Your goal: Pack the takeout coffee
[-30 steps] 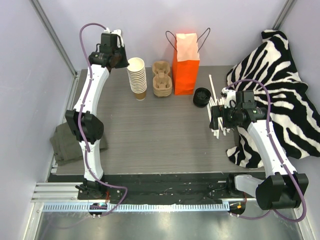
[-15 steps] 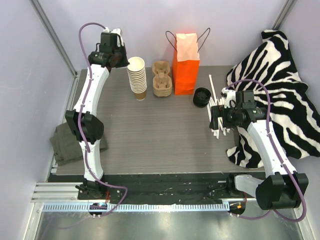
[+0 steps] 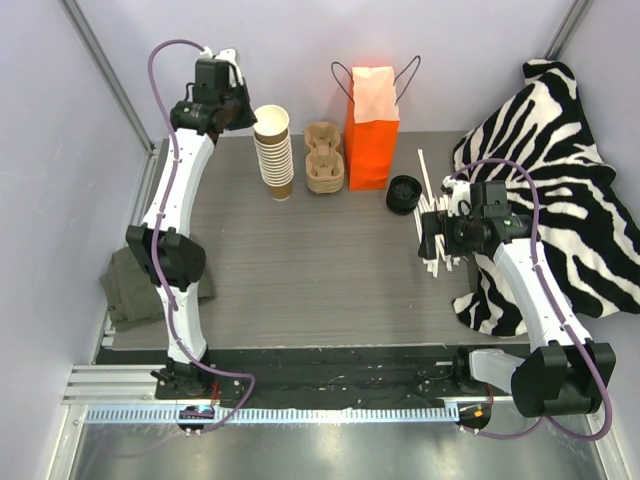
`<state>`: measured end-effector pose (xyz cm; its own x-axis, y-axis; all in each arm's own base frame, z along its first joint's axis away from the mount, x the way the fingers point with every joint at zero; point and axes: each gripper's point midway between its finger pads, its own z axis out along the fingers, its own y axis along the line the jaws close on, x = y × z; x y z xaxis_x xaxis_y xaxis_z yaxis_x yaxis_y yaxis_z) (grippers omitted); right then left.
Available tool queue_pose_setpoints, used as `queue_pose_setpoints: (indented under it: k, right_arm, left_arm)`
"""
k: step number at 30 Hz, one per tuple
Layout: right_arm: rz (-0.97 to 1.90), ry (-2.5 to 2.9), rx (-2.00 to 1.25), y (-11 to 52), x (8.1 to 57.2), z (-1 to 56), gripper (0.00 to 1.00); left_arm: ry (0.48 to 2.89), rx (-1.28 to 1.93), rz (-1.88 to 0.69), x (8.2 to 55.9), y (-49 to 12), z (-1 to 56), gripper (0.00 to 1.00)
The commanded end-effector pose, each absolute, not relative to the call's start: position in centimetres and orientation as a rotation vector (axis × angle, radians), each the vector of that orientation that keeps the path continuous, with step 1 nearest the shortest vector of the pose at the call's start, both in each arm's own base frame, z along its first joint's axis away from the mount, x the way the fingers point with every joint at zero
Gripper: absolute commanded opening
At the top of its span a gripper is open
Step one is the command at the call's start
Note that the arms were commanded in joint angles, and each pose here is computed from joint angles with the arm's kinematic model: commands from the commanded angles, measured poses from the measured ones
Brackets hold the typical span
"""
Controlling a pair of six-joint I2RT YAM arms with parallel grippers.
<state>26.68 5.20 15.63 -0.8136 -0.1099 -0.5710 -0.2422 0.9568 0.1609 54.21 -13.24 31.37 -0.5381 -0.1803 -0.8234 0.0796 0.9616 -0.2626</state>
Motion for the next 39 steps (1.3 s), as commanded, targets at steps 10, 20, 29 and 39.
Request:
queue_pose_setpoints:
  k: [10, 20, 29, 39]
  right_arm:
    - [0.320, 2.486, -0.240, 5.4, 27.0, 16.1, 1.00]
    - [0.293, 2.457, -0.253, 5.1, 28.0, 17.6, 1.00]
    - [0.283, 2.434, -0.287, 5.1, 28.5, 18.6, 1.00]
    - [0.291, 2.450, -0.288, 5.2, 28.9, 18.3, 1.00]
  left_arm:
    - [1.807, -0.016, -0.426, 50.8, -13.5, 44.4, 0.00]
    - [1.623, 0.396, -0.559, 40.1, -16.1, 50.9, 0.00]
    - [1.847, 0.765, -0.700, 30.6, -21.2, 39.3, 0.00]
    - [1.935, 1.016, -0.823, 26.6, -28.3, 24.8, 0.04]
